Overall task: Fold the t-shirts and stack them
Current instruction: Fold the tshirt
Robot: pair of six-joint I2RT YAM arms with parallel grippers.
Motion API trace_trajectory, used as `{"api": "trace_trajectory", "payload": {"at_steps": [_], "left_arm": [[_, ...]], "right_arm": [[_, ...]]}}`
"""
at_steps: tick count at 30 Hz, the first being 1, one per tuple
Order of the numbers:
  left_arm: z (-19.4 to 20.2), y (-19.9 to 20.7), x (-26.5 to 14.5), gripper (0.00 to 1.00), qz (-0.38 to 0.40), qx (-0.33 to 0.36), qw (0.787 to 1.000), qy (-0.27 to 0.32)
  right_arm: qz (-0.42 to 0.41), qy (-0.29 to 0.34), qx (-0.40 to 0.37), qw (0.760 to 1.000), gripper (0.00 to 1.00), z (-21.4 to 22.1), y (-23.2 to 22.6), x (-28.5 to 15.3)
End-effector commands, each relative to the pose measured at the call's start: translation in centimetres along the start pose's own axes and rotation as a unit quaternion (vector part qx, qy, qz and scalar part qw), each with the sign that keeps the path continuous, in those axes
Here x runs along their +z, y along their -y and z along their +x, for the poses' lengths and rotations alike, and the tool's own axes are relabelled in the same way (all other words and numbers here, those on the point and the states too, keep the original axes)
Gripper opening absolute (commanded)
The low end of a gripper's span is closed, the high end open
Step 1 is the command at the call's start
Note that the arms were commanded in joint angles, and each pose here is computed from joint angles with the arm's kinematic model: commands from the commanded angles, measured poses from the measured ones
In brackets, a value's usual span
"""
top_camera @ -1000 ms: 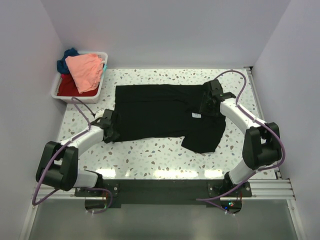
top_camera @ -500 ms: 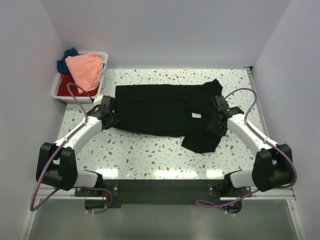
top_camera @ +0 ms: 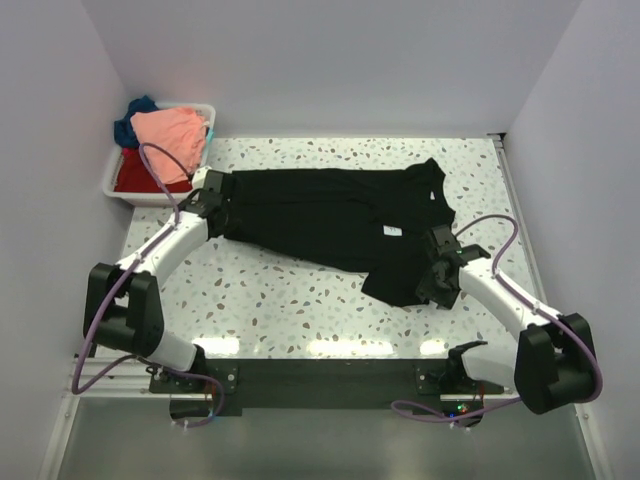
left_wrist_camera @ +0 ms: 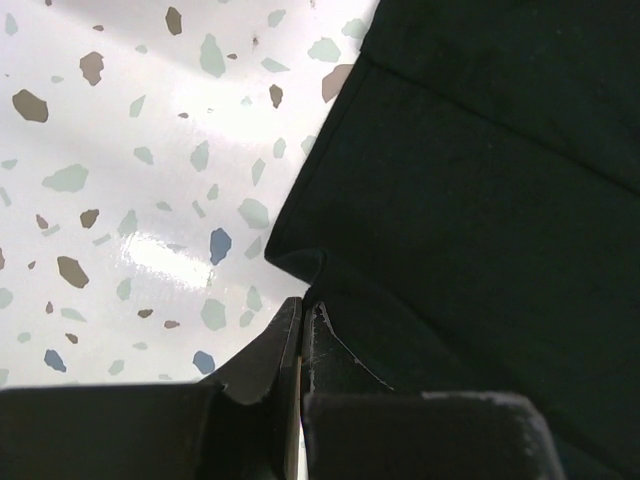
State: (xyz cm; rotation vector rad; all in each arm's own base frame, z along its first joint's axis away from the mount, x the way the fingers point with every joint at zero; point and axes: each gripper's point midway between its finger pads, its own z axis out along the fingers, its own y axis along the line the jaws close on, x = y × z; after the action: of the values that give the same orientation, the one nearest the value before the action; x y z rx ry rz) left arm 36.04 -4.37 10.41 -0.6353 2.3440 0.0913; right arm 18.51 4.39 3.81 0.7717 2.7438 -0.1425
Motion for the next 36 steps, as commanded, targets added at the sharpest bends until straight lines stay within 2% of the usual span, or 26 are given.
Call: {"api": "trace_trajectory", "payload": {"at_steps": [1, 8, 11, 17, 18, 19, 25, 30, 36], "left_arm": [[-3.5, 1.7, 0.1, 0.00, 0.024, -0.003, 0.999, 0.036], [-3.6, 2.2, 0.9, 0.00, 0.031, 0.002, 0.999, 0.025], [-3.5, 2.2, 1.1, 0.00, 0.032, 0.003, 0.999, 0.022], [-3.7, 1.8, 1.3, 0.00, 0.030, 0.003, 0.999, 0.021], [-3.8, 1.8, 1.3, 0.00, 0.029, 0.003, 0.999, 0.022], [-3.9, 1.7, 1.3, 0.00, 0.029, 0.004, 0.999, 0.022], [-5.0, 1.4, 1.4, 0.00, 0.022, -0.001, 0.999, 0.033], [-6.2, 1.2, 1.6, 0.00, 0.017, -0.006, 0.999, 0.043], [-6.2, 1.4, 2.6, 0.00, 0.014, -0.005, 0.999, 0.038]], "right_arm": [[-0.032, 0.016, 0.023, 0.999, 0.45, -0.4, -1.4, 0.4], [-0.041, 0.033, 0.029, 0.998, 0.45, -1.5, -2.5, 1.5], [-0.039, 0.033, 0.027, 0.998, 0.41, -1.5, -2.8, 2.0], [-0.029, 0.023, 0.020, 0.999, 0.15, -1.5, -3.0, 2.6], [-0.033, 0.026, 0.020, 0.999, 0.05, -1.8, -3.2, 2.5], [-0.031, 0.028, 0.019, 0.999, 0.00, -2.0, -3.2, 2.4], [-0.033, 0.060, 0.011, 0.998, 0.00, -4.3, -3.7, 0.3], [-0.047, 0.114, 0.010, 0.992, 0.00, -7.8, -4.8, -2.8], [-0.053, 0.138, -0.004, 0.989, 0.00, -10.5, -6.6, -3.9]]}}
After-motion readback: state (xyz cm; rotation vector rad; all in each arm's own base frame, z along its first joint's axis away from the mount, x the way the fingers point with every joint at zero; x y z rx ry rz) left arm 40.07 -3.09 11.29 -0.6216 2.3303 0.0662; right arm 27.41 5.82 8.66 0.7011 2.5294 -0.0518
